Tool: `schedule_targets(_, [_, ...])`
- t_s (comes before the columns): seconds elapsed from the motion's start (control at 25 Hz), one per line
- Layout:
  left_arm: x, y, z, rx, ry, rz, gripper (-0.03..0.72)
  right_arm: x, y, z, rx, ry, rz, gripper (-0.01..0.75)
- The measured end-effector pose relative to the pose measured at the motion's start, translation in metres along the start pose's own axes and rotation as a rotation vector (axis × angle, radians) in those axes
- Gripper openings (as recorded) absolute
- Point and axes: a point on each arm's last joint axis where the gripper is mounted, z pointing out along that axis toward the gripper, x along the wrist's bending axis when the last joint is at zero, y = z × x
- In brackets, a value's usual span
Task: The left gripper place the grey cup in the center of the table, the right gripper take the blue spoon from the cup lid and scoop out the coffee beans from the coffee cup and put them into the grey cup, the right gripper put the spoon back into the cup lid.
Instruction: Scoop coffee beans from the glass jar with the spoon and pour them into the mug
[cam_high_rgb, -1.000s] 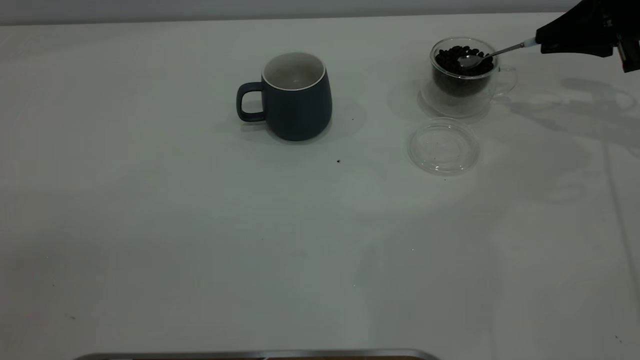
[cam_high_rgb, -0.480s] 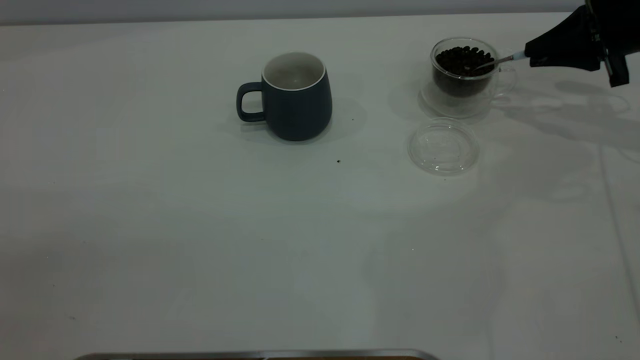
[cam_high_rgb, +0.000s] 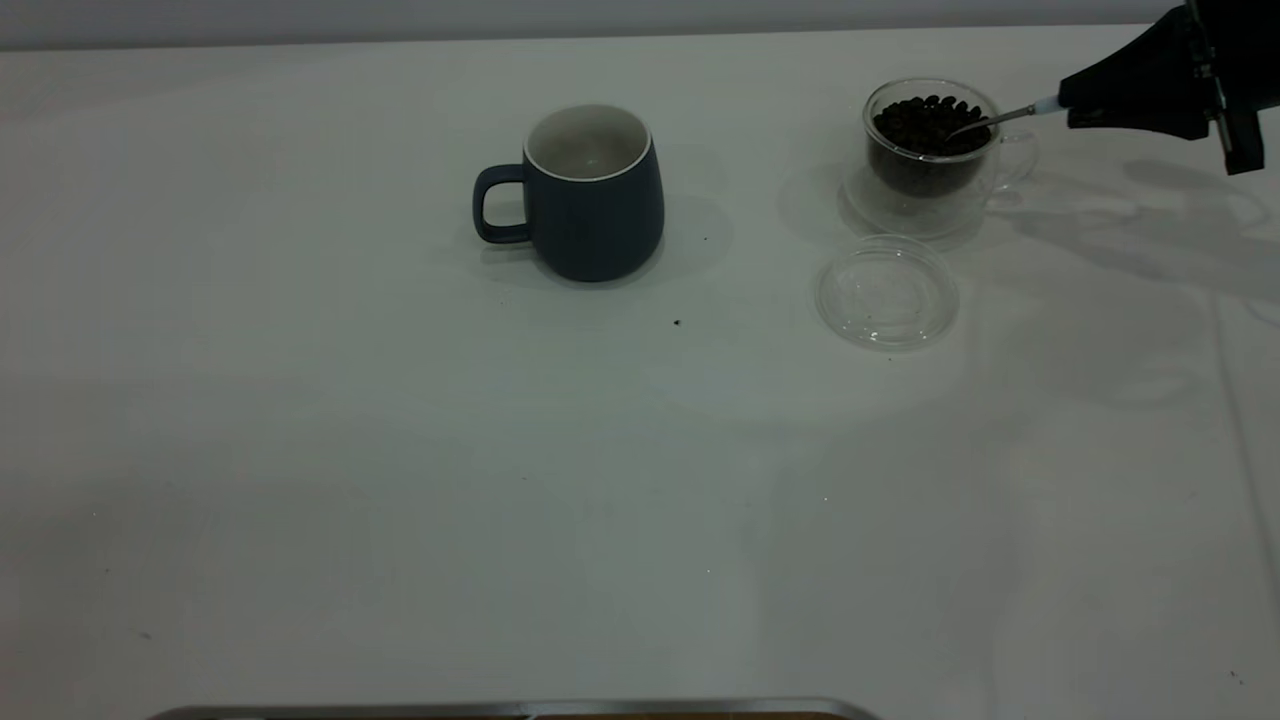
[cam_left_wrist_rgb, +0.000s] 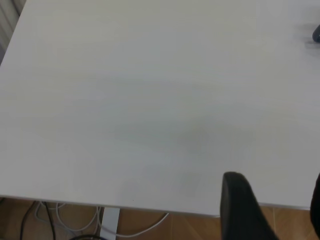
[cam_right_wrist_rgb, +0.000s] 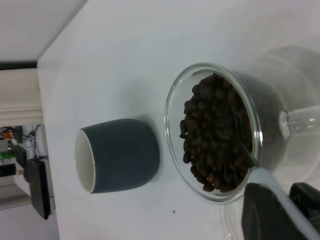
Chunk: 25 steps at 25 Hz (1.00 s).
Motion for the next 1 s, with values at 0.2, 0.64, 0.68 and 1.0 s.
schedule_targets(0.2, [0.0,0.0,0.0,0.0,0.0,0.0,0.408,-0.005,0.002,-0.01,-0.011,0.018,0.016,0.101])
schedule_targets(0.64, [0.0,0.0,0.0,0.0,0.0,0.0,0.408,-0.007,0.004,-0.022,-0.025,0.091,0.051,0.101])
schedule_targets(0.68, [0.0,0.0,0.0,0.0,0.0,0.0,0.408,-0.006,0.004,-0.023,-0.024,0.097,0.052,0.101])
schedule_targets(1.0, [0.0,0.0,0.0,0.0,0.0,0.0,0.408,-0.003,0.005,-0.023,-0.03,0.133,0.062,0.101])
